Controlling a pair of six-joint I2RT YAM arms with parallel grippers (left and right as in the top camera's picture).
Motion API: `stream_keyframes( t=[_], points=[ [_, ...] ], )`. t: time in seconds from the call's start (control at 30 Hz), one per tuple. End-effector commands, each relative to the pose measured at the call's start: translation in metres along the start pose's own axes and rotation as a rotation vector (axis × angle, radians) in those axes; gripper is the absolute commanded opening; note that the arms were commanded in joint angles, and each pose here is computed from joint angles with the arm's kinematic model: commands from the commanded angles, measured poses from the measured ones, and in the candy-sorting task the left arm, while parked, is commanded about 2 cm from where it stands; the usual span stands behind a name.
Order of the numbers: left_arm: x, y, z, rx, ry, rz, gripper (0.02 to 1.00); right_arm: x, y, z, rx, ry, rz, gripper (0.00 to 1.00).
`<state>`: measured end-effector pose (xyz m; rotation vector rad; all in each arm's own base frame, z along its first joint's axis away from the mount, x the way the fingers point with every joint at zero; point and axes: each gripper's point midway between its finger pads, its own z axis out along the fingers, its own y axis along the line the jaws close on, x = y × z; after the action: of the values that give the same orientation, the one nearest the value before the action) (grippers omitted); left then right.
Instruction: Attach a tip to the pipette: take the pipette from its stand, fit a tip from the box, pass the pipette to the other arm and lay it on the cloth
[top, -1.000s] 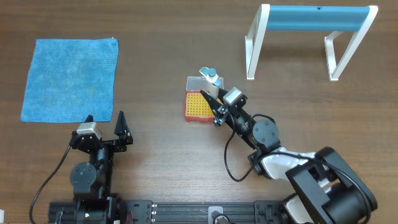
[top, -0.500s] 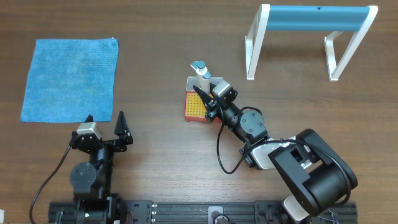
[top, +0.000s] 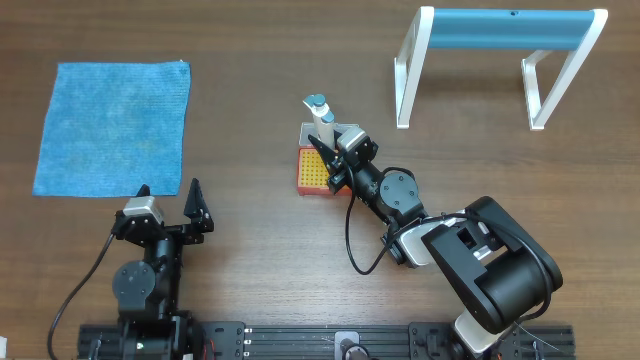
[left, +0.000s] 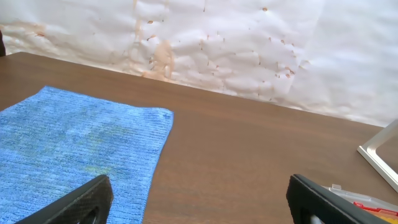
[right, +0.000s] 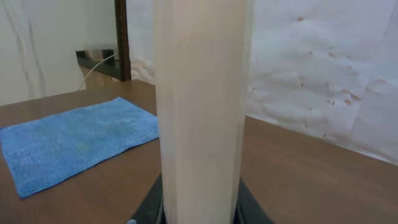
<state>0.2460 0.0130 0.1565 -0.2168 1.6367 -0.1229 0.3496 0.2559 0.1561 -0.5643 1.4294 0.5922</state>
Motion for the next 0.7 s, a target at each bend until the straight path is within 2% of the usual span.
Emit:
stream_keyframes(
  t=[0.03,0.7],
  points=[
    [0.002,0.000,0.000,0.003,0.005,0.011,0.904,0.002,-0.002,0.002,0.012,0.004,0.016,0.073],
    [0.002,0.000,0.000,0.003,0.005,0.011,0.904,0.014,-0.005,-0.003,0.020,0.044,0.023,0.077]
  ],
)
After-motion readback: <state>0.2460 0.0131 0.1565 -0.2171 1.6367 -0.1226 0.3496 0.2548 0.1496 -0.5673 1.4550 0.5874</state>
